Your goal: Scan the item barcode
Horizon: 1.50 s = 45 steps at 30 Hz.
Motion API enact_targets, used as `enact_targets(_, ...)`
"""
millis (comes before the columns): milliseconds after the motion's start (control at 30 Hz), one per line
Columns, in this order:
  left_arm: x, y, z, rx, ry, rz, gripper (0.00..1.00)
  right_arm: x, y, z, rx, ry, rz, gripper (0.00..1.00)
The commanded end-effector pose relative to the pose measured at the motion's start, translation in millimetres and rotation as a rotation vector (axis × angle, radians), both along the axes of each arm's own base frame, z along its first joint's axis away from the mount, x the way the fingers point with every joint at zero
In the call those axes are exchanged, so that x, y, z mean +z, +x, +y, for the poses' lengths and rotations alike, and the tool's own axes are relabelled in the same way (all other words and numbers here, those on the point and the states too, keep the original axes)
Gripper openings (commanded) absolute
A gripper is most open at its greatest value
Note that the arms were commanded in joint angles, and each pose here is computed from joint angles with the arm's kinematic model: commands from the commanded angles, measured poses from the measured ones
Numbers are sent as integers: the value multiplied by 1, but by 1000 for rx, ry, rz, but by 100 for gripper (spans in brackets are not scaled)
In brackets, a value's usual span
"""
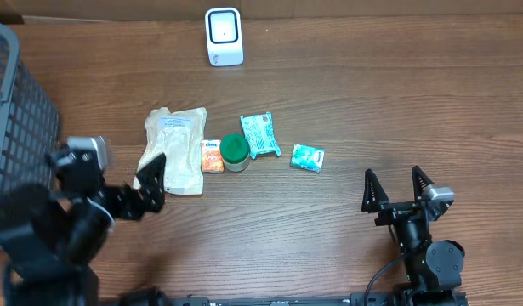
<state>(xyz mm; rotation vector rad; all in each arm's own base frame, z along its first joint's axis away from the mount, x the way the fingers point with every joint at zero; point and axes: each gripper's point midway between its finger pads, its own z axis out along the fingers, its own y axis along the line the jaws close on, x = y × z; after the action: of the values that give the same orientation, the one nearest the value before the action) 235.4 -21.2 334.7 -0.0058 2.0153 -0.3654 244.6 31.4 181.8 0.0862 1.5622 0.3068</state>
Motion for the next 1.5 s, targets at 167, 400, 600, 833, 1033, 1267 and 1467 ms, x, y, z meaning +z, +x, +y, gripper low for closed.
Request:
enact_targets(167, 31, 20, 23, 55, 75, 163, 100, 26, -8, 23, 136, 69, -34, 100)
enact_targets(400, 22, 30, 34, 91, 90, 214, 100, 76, -9, 33, 196, 71, 29, 100)
enact_targets(600, 23, 34, 36, 98, 96, 206, 100, 124, 17, 43, 229, 63, 272, 100)
enact_targets(833, 20, 32, 36, 97, 92, 224, 100, 137, 44, 49, 278, -95, 522, 100)
enact_targets(1033, 19, 31, 35, 97, 92, 226, 100, 125, 77, 52, 291, -112, 725, 100)
enact_targets(1267, 19, 31, 35, 97, 92, 226, 100, 94, 115, 57, 344, -212, 778, 100)
enact_targets(1467, 19, 31, 35, 97, 92, 226, 100, 49, 137, 66, 457, -320, 839, 91)
